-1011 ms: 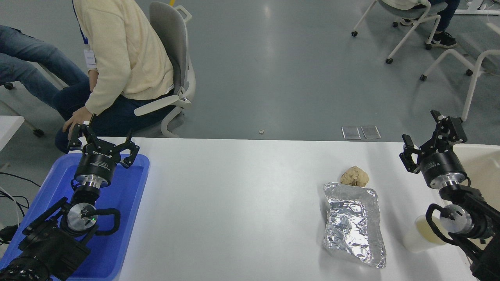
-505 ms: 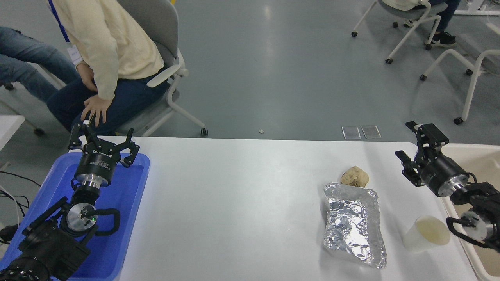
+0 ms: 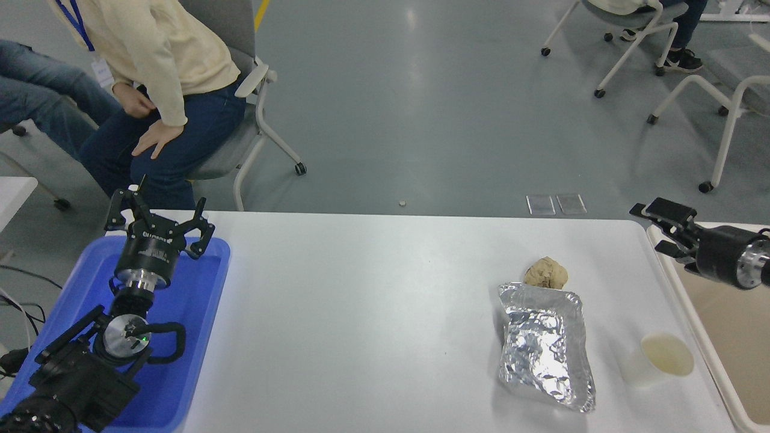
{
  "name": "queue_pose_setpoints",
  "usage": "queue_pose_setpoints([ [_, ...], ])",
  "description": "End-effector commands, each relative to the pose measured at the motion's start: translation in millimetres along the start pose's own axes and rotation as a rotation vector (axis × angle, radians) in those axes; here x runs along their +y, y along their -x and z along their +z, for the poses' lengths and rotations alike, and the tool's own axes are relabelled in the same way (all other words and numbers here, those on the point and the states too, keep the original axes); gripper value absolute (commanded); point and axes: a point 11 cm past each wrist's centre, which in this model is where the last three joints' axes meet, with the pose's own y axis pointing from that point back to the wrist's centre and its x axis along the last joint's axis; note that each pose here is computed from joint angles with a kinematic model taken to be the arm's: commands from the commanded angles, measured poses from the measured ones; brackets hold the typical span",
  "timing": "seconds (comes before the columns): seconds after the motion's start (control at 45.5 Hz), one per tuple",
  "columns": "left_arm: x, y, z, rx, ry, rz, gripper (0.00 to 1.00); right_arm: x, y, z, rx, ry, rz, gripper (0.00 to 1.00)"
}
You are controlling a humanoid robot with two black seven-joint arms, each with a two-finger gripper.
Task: Pick up paper cup place in dustbin
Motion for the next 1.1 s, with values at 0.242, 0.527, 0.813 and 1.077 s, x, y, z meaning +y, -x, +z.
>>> queue_pose_setpoints([
  [0.242, -0.3, 0.3, 0.2, 0.000, 0.001, -0.001, 1.00, 66.6, -0.8, -63.2, 0.296, 0.302, -0.508, 1.00],
  [0.527, 0.3, -0.4, -0.1, -0.001, -0.001, 0.001, 1.00, 103.8, -31.6, -152.7, 0.439, 0.366, -0.602, 1.00],
  [0.813, 0.3, -0.5, -0.1, -0.002, -0.001, 0.003, 1.00, 107.7, -39.3, -180.1, 0.572, 0.465, -0.556, 1.00],
  [1.077, 0.3, -0.7, 0.0, -0.001, 0.000, 0.005, 1.00, 103.7, -36.3, -200.8, 0.569, 0.393, -0.538, 1.00],
])
